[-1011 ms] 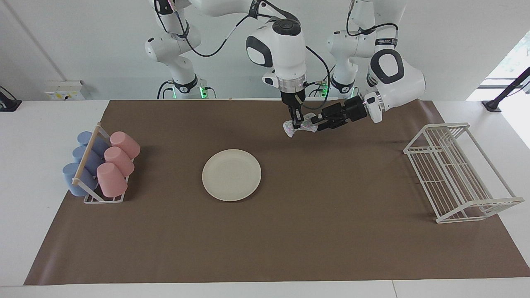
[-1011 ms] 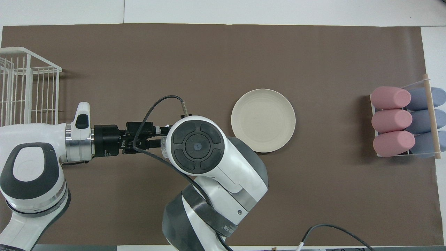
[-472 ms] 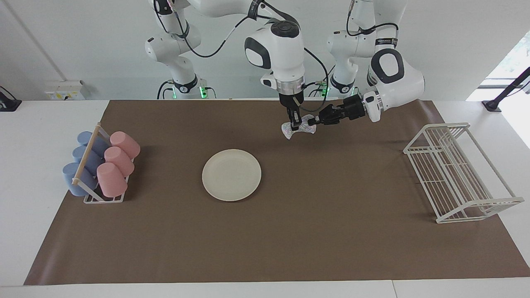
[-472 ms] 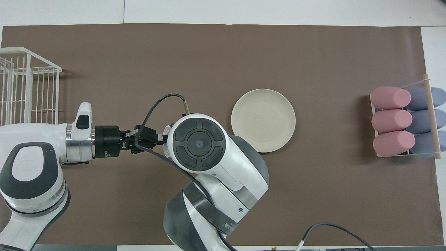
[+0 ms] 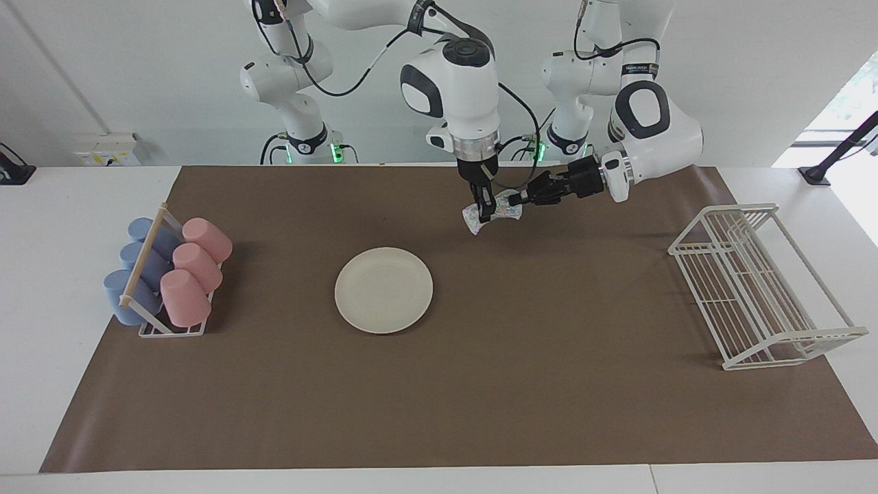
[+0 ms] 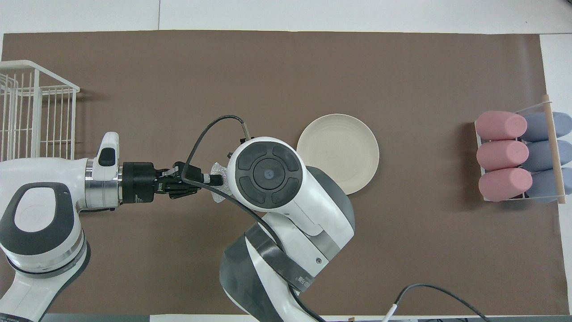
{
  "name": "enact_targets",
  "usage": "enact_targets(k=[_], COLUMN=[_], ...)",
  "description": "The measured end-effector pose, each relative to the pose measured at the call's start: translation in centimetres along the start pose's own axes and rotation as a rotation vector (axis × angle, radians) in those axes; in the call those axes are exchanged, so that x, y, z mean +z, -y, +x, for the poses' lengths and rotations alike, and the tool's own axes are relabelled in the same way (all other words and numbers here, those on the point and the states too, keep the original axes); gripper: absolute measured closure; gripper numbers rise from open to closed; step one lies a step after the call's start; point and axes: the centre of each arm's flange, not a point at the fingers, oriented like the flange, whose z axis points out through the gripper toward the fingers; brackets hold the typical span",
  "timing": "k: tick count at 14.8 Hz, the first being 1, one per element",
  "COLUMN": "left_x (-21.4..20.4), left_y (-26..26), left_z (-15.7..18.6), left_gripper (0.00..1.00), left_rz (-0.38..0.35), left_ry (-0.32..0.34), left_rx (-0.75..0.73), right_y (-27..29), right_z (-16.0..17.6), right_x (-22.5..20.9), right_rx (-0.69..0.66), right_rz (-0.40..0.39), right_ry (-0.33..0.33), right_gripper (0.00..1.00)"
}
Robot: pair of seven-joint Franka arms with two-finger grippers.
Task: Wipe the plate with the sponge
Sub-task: 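Grasp the sponge with the left gripper while the right gripper releases and withdraws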
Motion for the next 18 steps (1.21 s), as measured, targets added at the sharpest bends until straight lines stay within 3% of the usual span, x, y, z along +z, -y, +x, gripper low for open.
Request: enact_targets(k=[5,8,10,13,15,18], left_x=[-0.7,-0.9,-1.3,-2.6,-3.4,-4.5], left_y=[0.2,-0.3,-1.1,-3.3,-4.8,-6.2], left_z=[0.2,0.3,0.4,0.7,0.7,0.8], left_gripper=[0.96,0.96,0.96,0.96,0.96,0.96], left_rz=[-0.011,-0.007,0.046,0.162,0.277,0.444], left_ry=[0.001,0.0,0.005,0.001,0.01,0.017], left_rx=[-0.007,-0.002,-0.002,-0.006,0.001,0.011], right_y=[2.4,3.2,3.8,4.7,4.6,3.4], right_z=[8.3,13.1,17.6,24.7,28.6,31.9], right_x=[-1.0,-2.4,-3.4,-5.4,-6.9,-9.8], right_rx=[-0.227,-0.401,-0.542,-0.739,-0.857,-1.02], right_rz=[-0.041,-0.078,-0.114,-0.121,-0.135,-0.202], right_ry=[-0.041,-0.053,-0.054,-0.051,-0.045,-0.006], right_gripper=[0.03,0.0,0.0,0.0,0.0,0.0])
